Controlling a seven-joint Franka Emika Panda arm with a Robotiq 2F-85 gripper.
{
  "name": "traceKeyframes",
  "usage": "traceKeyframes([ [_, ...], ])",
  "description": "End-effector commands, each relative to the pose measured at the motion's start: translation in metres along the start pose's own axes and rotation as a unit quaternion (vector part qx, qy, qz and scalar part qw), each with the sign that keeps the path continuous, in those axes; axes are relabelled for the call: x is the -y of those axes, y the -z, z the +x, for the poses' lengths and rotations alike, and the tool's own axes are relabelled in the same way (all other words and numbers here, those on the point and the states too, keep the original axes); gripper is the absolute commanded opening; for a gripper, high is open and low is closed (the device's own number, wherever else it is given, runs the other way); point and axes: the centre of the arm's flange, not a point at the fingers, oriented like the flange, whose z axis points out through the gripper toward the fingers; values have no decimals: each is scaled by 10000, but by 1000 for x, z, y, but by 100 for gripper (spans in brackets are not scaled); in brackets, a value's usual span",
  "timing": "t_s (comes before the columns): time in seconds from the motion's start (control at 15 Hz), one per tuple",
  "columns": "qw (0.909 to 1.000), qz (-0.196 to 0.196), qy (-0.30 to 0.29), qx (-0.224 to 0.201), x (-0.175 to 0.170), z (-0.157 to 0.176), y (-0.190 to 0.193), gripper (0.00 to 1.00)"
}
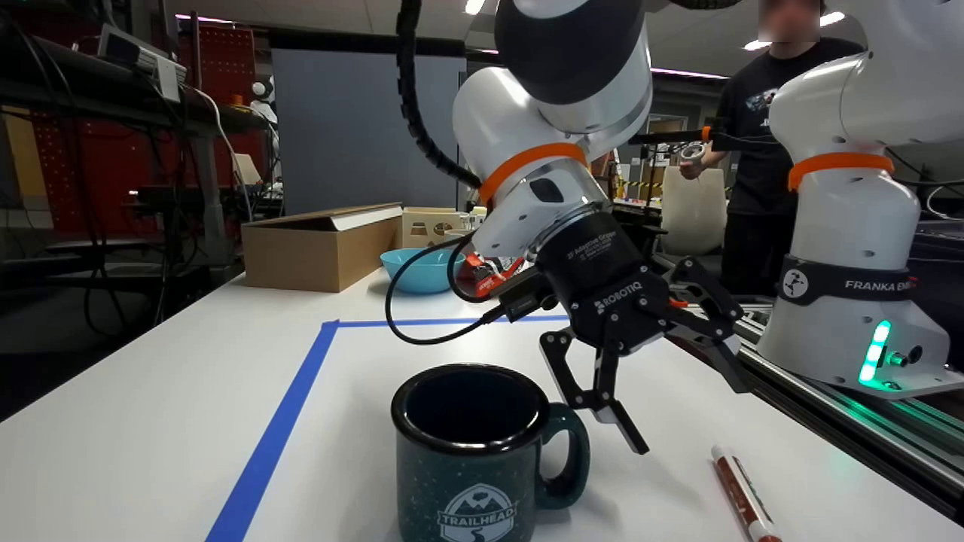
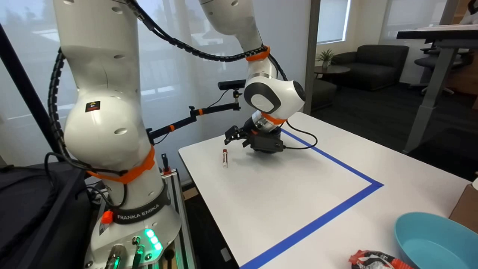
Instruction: Put the marker on the table
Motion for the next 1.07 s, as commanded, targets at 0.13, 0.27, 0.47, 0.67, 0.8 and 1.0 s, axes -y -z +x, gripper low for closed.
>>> traceKeyframes([
  [0.13,9991,-305,295,77,6,33,27,100],
  [0.27,9981,-423,424,142,10,48,38,100],
  [0.47,9963,-634,534,235,18,64,54,100],
  [0.67,9947,-871,471,258,32,72,72,100],
  [0.8,9938,-1024,340,265,43,75,88,100],
  [1.0,9919,-1233,-65,295,60,74,111,100],
])
